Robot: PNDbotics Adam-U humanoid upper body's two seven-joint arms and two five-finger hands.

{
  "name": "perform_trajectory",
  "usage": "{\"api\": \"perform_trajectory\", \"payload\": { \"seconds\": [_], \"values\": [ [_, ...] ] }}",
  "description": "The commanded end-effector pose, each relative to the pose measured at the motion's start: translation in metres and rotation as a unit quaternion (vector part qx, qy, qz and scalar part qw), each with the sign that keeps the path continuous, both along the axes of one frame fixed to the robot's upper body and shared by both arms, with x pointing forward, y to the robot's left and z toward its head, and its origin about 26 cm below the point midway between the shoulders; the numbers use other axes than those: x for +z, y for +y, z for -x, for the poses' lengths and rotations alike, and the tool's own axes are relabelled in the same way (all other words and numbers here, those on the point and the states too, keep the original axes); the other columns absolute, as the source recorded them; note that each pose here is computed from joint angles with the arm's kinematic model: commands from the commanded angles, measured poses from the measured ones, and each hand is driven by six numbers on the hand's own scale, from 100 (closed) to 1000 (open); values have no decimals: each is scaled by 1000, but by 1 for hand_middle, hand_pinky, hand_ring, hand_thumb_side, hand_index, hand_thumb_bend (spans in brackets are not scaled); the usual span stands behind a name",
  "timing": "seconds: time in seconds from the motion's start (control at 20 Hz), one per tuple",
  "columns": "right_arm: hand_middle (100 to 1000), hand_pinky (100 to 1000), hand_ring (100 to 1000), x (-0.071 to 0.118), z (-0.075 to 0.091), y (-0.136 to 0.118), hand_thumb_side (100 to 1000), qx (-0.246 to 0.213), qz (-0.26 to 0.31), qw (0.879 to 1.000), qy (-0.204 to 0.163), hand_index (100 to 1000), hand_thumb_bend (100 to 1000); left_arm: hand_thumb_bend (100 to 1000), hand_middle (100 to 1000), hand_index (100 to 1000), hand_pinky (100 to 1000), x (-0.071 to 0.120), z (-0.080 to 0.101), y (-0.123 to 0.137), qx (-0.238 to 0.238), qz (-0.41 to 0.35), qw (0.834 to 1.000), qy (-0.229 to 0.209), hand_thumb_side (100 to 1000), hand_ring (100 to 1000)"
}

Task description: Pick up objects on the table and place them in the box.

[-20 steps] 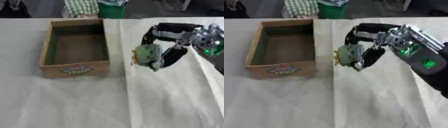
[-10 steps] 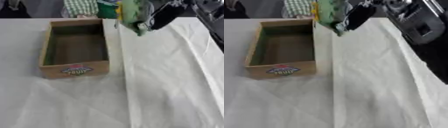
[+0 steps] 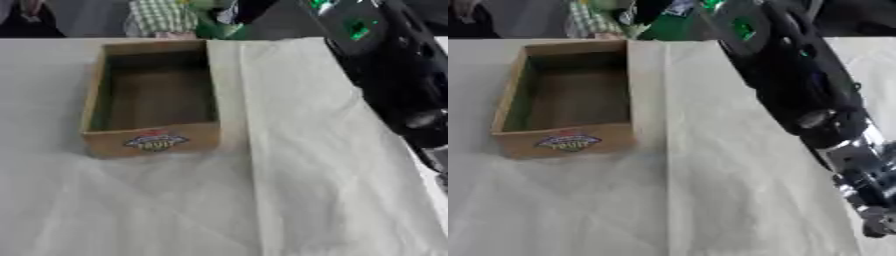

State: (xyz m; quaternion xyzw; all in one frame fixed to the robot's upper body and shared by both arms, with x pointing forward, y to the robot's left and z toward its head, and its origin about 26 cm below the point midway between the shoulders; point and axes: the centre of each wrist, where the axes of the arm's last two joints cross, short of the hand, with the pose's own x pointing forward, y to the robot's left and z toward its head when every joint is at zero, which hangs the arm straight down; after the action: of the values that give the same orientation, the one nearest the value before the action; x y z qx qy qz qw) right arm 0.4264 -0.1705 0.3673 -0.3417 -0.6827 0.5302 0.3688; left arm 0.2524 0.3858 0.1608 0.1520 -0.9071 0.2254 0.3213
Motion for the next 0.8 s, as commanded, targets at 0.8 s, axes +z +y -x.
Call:
{"api": "perform_trajectory", "payload": {
  "seconds": [0.8],
  "values": [
    [327, 823, 623, -81, -59, 48, 100, -39, -72, 996, -18, 558, 100, 100, 528, 701, 750, 9, -3, -6, -23, -7, 1000, -19, 577, 548]
  ]
}}
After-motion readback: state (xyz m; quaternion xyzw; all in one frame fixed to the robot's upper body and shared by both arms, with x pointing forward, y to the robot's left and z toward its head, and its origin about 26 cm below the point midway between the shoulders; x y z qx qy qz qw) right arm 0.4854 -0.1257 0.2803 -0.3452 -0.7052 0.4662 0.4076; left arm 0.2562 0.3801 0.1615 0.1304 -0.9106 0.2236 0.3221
